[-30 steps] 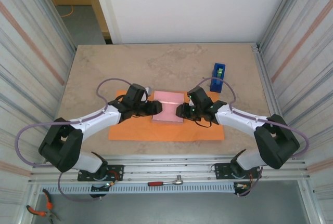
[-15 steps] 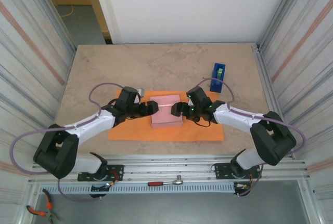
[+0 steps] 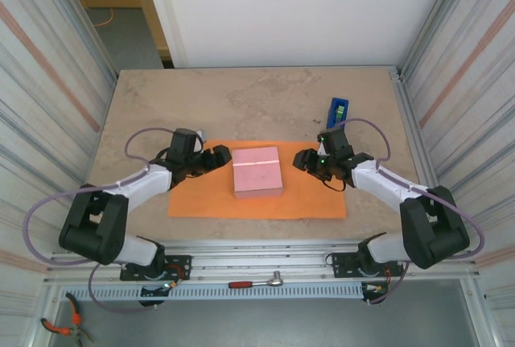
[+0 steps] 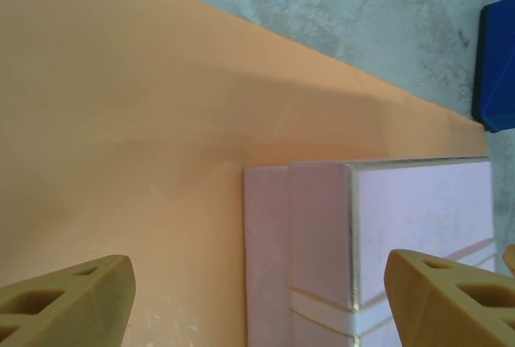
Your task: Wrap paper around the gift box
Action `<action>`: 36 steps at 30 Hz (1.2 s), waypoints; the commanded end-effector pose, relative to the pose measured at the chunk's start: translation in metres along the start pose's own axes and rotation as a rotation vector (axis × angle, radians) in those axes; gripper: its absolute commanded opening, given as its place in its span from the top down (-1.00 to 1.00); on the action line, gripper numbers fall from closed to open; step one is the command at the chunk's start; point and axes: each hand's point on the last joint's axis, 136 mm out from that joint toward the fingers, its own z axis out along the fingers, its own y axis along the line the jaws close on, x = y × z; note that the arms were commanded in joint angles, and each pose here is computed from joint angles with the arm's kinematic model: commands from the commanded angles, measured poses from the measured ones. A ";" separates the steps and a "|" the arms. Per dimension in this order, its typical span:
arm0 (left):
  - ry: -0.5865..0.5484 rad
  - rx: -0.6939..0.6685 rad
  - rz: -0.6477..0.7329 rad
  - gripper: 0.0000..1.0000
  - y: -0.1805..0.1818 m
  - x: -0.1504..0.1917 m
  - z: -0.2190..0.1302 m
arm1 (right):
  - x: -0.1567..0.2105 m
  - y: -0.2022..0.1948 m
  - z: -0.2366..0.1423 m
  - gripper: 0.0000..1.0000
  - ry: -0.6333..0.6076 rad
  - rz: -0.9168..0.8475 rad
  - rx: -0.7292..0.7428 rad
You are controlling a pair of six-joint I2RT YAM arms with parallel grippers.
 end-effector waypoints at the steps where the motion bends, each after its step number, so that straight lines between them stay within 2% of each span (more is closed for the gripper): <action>1: 0.003 0.004 -0.022 -0.63 0.007 0.001 0.009 | 0.013 -0.012 0.010 0.06 0.063 -0.027 0.023; 9: 0.008 -0.068 -0.094 -0.62 0.042 0.001 0.016 | 0.023 -0.022 0.036 0.20 0.130 -0.033 0.030; 19: -0.012 -0.186 -0.198 -0.62 0.096 -0.003 0.002 | 0.022 -0.016 0.065 0.18 0.169 -0.050 0.042; 24: -0.048 -0.209 -0.256 -0.62 0.117 -0.015 -0.005 | 0.013 -0.005 0.084 0.17 0.178 -0.061 0.036; 31: -0.062 -0.227 -0.248 -0.62 0.124 -0.037 0.001 | -0.007 0.007 0.108 0.16 0.192 -0.074 0.037; 36: -0.035 -0.187 -0.182 -0.61 0.111 -0.059 0.011 | -0.018 0.014 0.108 0.14 0.189 -0.065 0.014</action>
